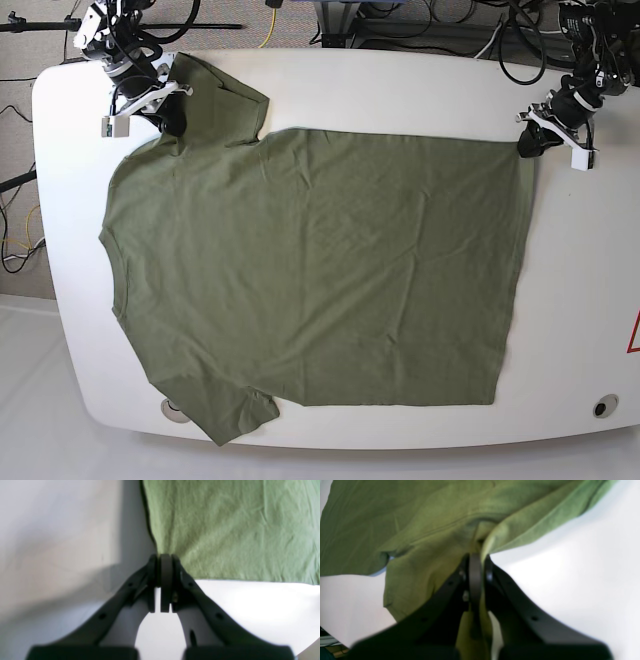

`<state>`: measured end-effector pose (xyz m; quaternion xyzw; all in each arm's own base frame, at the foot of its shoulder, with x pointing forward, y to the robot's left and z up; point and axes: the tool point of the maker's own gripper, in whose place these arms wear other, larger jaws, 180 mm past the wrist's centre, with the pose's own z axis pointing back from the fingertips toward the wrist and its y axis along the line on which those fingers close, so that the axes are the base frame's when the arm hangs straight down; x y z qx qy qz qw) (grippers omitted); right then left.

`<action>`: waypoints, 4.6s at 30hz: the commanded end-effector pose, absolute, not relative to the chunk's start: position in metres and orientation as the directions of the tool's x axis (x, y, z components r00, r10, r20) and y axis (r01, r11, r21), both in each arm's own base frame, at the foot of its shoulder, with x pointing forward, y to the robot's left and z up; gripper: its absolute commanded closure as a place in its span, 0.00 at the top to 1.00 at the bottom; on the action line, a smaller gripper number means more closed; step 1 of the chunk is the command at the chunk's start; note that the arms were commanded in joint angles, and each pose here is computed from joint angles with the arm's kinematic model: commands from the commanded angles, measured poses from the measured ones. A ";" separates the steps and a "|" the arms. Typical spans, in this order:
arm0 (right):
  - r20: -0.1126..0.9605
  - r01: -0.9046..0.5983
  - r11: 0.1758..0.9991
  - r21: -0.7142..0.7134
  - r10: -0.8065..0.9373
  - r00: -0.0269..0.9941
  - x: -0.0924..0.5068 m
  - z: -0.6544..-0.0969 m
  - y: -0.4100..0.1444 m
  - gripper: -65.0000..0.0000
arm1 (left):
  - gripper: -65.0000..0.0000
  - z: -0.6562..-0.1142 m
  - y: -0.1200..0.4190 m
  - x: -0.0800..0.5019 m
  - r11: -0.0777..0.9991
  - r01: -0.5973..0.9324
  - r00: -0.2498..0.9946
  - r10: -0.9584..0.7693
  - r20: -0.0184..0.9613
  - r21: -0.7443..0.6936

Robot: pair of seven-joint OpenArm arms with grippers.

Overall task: Fold the T-shirt properly
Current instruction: 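Lift the shirt's collar edge with both grippers and pull it taut, then fold the collar edge over the shirt body with both grippers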

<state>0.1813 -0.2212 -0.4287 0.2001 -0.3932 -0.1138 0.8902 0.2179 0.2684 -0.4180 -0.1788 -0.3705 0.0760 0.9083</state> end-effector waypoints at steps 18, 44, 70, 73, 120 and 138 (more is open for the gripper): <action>0.695 -0.016 0.929 0.370 -0.266 0.669 0.173 -0.404 -0.221 0.00 | 0.00 -0.414 0.276 0.212 0.935 0.001 0.723 0.244 0.646 -0.355; 0.725 0.000 0.968 0.249 -0.187 0.663 0.151 -0.378 -0.249 0.00 | 0.00 -0.388 0.271 0.199 0.954 0.066 0.702 0.165 0.693 -0.293; 0.818 -0.043 0.986 0.164 -0.111 0.564 0.203 -0.343 -0.273 0.00 | 0.00 -0.355 0.266 0.250 0.953 0.128 0.600 0.145 0.787 -0.273; 0.837 -0.048 0.987 0.150 -0.101 0.538 0.217 -0.335 -0.276 0.00 | 0.00 -0.350 0.265 0.258 0.954 0.139 0.586 0.138 0.799 -0.266; 0.881 -0.048 0.997 0.066 -0.036 0.471 0.277 -0.319 -0.287 0.00 | 0.00 -0.345 0.270 0.303 0.967 0.092 0.574 0.144 0.806 -0.238; 0.881 -0.063 0.998 0.028 0.005 0.473 0.312 -0.315 -0.300 0.00 | 0.00 -0.342 0.276 0.331 0.973 0.088 0.555 0.129 0.822 -0.212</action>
